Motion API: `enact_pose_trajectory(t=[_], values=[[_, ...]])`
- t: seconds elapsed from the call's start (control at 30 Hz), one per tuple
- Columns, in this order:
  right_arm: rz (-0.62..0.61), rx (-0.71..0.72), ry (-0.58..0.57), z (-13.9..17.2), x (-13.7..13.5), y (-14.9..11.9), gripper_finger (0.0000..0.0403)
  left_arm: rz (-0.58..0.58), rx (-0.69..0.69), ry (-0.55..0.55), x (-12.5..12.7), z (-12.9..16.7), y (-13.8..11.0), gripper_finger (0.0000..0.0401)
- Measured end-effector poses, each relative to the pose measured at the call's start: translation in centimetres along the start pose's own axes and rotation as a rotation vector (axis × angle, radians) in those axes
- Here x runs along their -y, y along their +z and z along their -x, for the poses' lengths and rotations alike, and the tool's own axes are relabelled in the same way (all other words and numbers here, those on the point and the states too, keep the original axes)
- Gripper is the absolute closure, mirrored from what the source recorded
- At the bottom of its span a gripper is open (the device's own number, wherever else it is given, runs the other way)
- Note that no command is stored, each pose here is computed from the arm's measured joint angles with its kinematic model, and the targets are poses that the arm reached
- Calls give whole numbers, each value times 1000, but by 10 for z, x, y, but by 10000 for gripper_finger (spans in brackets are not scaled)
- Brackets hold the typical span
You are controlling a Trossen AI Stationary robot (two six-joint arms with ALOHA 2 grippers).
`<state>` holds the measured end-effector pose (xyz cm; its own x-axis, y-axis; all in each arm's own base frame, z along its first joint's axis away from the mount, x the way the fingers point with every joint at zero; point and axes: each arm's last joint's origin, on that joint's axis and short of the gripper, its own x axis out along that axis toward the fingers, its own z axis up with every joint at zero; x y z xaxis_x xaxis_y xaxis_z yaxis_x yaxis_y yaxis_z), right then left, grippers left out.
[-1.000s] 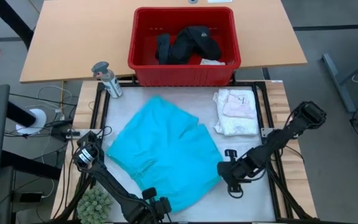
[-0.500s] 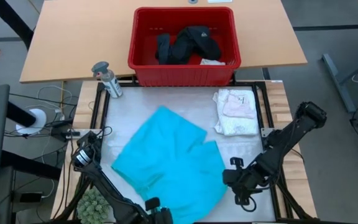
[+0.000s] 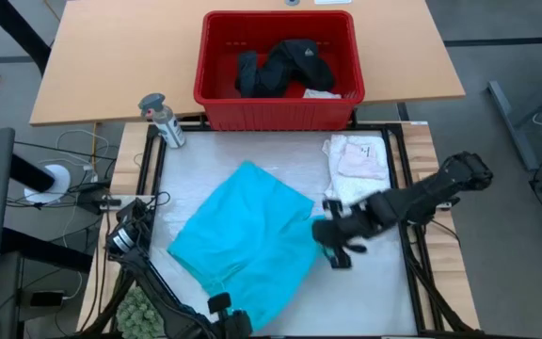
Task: Fold Laundry from Bin
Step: Fold the light blue shorts
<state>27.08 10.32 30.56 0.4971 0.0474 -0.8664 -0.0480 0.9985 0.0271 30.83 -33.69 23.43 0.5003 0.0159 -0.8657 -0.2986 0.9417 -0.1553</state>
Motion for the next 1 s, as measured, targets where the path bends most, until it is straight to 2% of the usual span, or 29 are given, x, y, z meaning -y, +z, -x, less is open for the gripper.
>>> enact_pose_trajectory(t=[0.27, 0.4, 0.5, 0.63, 0.77, 0.9, 1.0], values=[[7, 47, -33, 5, 61, 30, 384, -52, 140, 195, -30, 43, 13, 399], [10, 127, -67, 20, 84, 45, 384, -87, 153, 326, -47, 55, 13, 399], [-6, 162, -96, 25, 102, 50, 384, -88, 111, 410, -56, 59, 11, 399], [9, 249, -113, 28, 120, 58, 384, -24, 112, 466, -63, 58, 10, 399], [42, 329, -135, 25, 139, 67, 384, 20, 149, 473, -64, 57, 12, 399], [91, 364, -53, -2, 158, 78, 384, 113, 169, 482, -69, 54, 20, 399], [158, 327, -36, -30, 169, 86, 384, 210, 194, 489, -73, 50, 27, 399]])
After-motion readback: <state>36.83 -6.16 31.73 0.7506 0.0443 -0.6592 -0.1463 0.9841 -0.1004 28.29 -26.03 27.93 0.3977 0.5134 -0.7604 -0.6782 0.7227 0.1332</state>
